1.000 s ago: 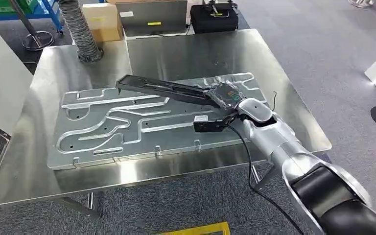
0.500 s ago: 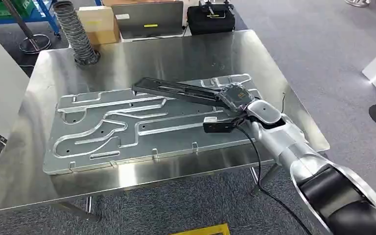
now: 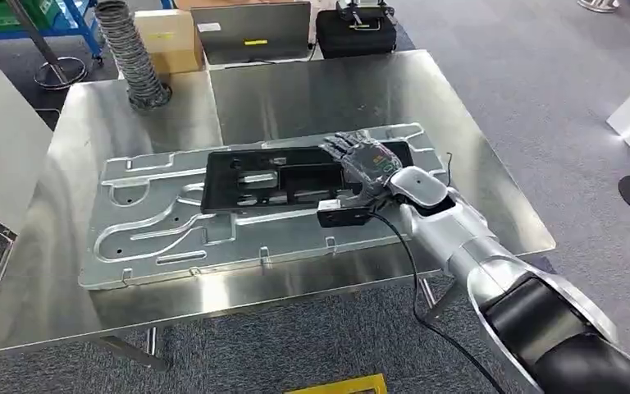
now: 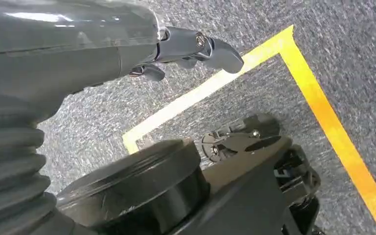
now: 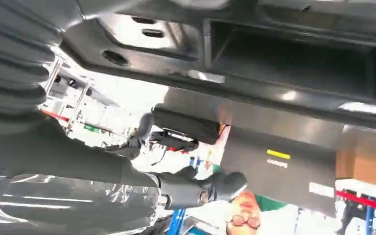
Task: Take the parts from the cabinet and place them on the table.
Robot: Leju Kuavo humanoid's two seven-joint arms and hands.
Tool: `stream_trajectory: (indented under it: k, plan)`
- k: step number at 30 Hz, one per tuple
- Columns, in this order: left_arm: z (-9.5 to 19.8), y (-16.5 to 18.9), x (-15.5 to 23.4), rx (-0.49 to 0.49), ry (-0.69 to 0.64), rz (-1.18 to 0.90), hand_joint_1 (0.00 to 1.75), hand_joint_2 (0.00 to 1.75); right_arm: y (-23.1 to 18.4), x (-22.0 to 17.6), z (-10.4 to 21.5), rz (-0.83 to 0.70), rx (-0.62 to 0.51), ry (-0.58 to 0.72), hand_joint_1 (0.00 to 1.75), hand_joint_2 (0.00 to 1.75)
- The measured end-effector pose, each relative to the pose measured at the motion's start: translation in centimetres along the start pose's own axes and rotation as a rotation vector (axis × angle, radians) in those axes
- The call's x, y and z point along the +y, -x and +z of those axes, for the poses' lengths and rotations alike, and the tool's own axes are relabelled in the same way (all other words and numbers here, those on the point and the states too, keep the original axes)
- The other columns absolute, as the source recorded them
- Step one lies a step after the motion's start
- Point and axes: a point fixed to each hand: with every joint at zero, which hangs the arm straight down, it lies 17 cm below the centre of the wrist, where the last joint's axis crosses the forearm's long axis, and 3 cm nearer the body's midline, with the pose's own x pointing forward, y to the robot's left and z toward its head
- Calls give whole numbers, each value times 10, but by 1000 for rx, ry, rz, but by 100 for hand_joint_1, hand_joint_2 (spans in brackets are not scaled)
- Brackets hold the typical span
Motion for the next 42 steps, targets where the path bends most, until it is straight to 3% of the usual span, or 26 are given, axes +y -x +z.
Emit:
stream_trajectory:
  k: [15, 26, 42]
  plan:
    - [-1, 3, 2, 33, -7, 12, 0, 0, 25, 16, 15, 36, 40, -42, 0, 0]
    - [-1, 4, 2, 35, -9, 11, 0, 0, 5, 21, 9, 11, 24, -46, 0, 0]
    - [0, 5, 3, 33, -13, 9, 0, 0, 16, 28, 18, 8, 33, -52, 0, 0]
